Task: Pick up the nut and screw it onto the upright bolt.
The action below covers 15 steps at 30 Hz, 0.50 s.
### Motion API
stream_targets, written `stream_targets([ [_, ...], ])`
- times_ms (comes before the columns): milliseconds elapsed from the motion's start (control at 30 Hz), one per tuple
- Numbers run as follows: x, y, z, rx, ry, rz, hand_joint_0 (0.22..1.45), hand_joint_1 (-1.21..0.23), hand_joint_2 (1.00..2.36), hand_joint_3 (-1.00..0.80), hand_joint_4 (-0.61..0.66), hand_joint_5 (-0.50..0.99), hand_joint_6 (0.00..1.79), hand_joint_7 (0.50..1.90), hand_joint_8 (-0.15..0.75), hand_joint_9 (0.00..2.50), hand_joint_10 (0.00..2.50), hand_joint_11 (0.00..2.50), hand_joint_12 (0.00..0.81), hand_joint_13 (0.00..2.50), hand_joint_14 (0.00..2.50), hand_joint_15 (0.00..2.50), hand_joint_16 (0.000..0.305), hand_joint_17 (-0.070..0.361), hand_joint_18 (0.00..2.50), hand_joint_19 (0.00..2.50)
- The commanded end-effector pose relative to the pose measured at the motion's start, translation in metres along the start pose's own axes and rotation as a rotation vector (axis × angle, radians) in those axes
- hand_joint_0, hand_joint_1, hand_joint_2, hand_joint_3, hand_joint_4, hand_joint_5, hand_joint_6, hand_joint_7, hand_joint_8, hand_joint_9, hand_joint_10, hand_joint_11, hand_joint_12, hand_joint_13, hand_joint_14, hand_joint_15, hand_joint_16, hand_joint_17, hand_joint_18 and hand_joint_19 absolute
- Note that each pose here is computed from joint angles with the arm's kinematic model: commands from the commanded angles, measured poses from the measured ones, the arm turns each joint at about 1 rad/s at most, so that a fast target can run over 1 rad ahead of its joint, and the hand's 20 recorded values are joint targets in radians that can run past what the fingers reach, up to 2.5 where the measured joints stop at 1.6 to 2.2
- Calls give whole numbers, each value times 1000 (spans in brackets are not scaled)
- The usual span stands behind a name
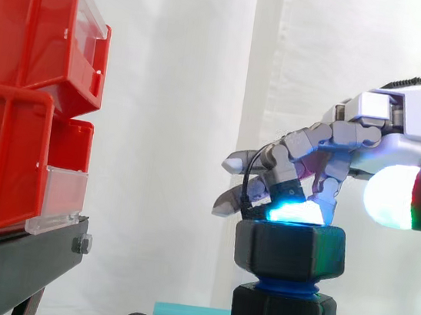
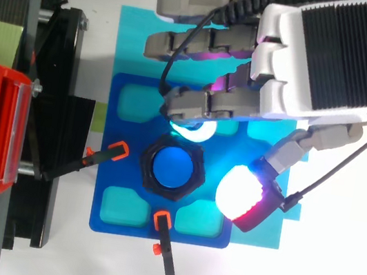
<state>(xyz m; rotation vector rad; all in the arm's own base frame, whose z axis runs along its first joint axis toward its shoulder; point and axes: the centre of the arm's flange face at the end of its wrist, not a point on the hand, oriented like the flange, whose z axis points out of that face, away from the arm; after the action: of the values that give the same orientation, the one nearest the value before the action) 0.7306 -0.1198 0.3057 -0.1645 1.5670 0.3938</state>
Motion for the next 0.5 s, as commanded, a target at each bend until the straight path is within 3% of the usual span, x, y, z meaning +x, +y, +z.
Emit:
stream_targets([
  [0, -15, 0, 4, -11, -18, -7, 494, -357, 1000, -500, 48, 95, 502, 1423, 121, 1316, 0, 0, 239, 572, 0, 0, 22, 50, 226, 0],
  [100, -30, 4, 7, -18, -13, -7, 483, -314, 1000, -500, 84, 94, 502, 1441, 129, 1335, 0, 0, 239, 595, 0, 0, 23, 51, 246, 0],
  [167, -49, 8, 13, -22, -24, -18, 473, -277, 1000, -500, 73, 83, 502, 1423, 164, 1295, 0, 0, 257, 568, 0, 0, 25, 56, 222, 0],
  [267, -61, 11, 17, -28, -36, -29, 461, -242, 1000, -500, 85, 57, 504, 1335, 192, 1194, 0, 0, 280, 514, 0, 0, 30, 67, 140, 0],
  [333, -69, 14, 20, -31, -46, -34, 460, -236, 1000, -500, 124, 29, 505, 1161, 195, 1117, 0, 0, 291, 483, 0, 0, 33, 74, 114, 0],
  [467, -78, 20, 24, -37, -56, -39, 454, -230, 1000, -500, 229, -15, 505, 954, 206, 987, 0, 0, 309, 408, 0, 0, 37, 82, 58, 0],
])
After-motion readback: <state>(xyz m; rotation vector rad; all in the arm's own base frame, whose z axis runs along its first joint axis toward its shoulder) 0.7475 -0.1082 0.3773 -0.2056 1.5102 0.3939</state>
